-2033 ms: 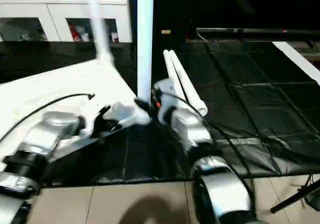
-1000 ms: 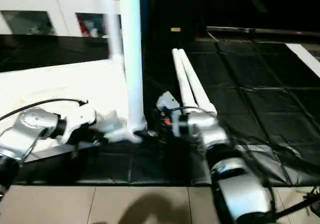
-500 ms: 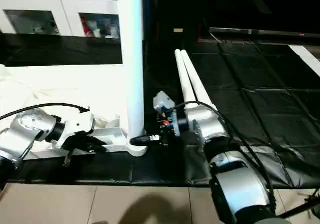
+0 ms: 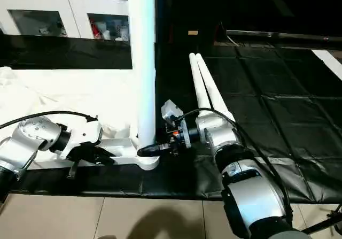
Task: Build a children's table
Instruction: Rotate leg to tighten
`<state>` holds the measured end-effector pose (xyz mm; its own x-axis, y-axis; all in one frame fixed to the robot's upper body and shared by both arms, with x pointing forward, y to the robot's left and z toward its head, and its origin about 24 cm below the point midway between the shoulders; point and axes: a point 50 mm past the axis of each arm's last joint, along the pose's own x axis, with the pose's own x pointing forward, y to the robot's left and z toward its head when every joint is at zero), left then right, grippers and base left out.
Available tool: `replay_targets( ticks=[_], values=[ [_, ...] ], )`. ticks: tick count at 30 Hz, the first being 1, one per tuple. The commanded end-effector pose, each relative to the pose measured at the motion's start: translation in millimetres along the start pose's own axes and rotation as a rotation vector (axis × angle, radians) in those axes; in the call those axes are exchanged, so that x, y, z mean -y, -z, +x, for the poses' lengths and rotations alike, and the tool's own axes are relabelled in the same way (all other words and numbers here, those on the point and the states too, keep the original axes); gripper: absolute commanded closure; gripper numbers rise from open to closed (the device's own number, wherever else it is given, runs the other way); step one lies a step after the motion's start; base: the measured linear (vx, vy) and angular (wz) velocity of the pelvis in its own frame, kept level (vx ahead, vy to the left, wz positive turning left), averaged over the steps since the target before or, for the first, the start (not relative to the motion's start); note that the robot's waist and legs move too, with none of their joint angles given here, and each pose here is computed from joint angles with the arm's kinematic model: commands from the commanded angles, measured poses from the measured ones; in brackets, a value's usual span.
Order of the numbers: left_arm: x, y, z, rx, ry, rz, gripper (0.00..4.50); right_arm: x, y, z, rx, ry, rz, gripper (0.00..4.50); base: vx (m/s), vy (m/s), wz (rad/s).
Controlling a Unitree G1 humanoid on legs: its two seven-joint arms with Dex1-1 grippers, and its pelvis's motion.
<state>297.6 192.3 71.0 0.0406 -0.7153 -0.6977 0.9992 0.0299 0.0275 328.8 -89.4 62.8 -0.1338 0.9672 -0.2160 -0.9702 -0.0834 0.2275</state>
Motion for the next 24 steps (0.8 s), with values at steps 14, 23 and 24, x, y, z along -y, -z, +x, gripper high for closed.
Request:
replay_targets(
  ticks=[14, 23, 24],
  values=[
    [-21.6, -12.5, 7.7, 0.128, -0.294, -0.183, 4.50, 6.6, 12.9, 31.0, 0.114, 0.289, 0.117, 2.33, 0.000, 0.000, 0.00],
    [-35.0, -36.3, 27.5, 0.171, -0.551, -0.384, 4.50, 23.9, 1.8, 71.3, 0.124, 0.668, 0.207, 2.45, 0.000, 0.000, 0.00],
    [-35.1, -39.6, 32.0, 0.175, -0.556, -0.389, 4.50, 23.7, -0.2, 74.8, 0.125, 0.674, 0.198, 2.45, 0.000, 0.000, 0.00]
  ],
)
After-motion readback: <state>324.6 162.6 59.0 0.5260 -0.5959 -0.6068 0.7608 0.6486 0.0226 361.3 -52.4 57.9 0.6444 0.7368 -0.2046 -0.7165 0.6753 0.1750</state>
